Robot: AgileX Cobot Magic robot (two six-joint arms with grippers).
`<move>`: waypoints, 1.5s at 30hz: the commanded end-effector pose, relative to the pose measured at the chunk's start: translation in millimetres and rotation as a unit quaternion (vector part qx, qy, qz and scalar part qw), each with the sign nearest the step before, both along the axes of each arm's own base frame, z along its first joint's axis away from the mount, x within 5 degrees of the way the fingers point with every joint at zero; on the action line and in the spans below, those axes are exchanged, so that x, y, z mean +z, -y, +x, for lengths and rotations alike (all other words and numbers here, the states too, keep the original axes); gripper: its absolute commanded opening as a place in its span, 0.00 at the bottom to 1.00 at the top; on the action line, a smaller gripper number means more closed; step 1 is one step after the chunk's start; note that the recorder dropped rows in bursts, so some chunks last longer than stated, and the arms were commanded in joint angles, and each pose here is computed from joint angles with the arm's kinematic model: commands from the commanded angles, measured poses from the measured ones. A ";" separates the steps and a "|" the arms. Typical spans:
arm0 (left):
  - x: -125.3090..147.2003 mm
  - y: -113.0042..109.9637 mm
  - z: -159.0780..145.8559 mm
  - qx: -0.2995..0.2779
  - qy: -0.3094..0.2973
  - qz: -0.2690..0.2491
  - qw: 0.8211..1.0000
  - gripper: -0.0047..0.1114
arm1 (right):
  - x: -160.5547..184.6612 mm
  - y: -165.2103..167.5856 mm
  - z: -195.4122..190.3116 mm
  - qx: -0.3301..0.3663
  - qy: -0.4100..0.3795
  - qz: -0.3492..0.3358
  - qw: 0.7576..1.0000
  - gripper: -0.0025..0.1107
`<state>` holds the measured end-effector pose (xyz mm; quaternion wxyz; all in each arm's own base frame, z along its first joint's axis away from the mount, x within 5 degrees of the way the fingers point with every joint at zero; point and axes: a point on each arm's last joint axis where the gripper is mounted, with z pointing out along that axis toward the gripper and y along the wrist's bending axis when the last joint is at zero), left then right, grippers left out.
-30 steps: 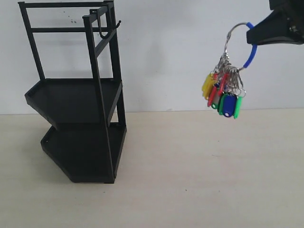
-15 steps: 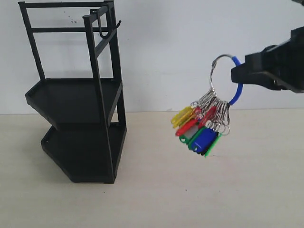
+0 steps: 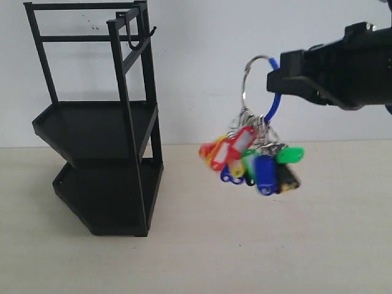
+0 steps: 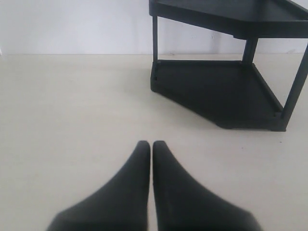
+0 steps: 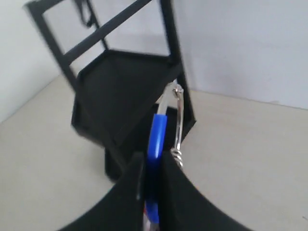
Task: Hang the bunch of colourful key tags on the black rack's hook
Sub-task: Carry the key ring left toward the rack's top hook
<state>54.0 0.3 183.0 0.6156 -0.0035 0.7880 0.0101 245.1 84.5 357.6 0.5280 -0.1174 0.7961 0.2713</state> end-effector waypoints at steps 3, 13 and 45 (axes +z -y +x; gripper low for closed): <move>1.9 -0.1 0.2 0.003 0.010 -0.008 1.000 0.08 | 9.0 -27.2 -3.9 0.039 0.054 -0.031 0.997 0.02; 1.9 -0.1 0.2 0.003 0.010 -0.008 1.000 0.08 | 8.8 -26.8 7.4 -0.045 0.060 -0.005 0.997 0.02; 1.9 -0.1 0.2 0.003 0.010 -0.008 1.000 0.08 | 0.0 -139.7 69.9 -0.072 0.148 -0.098 0.982 0.02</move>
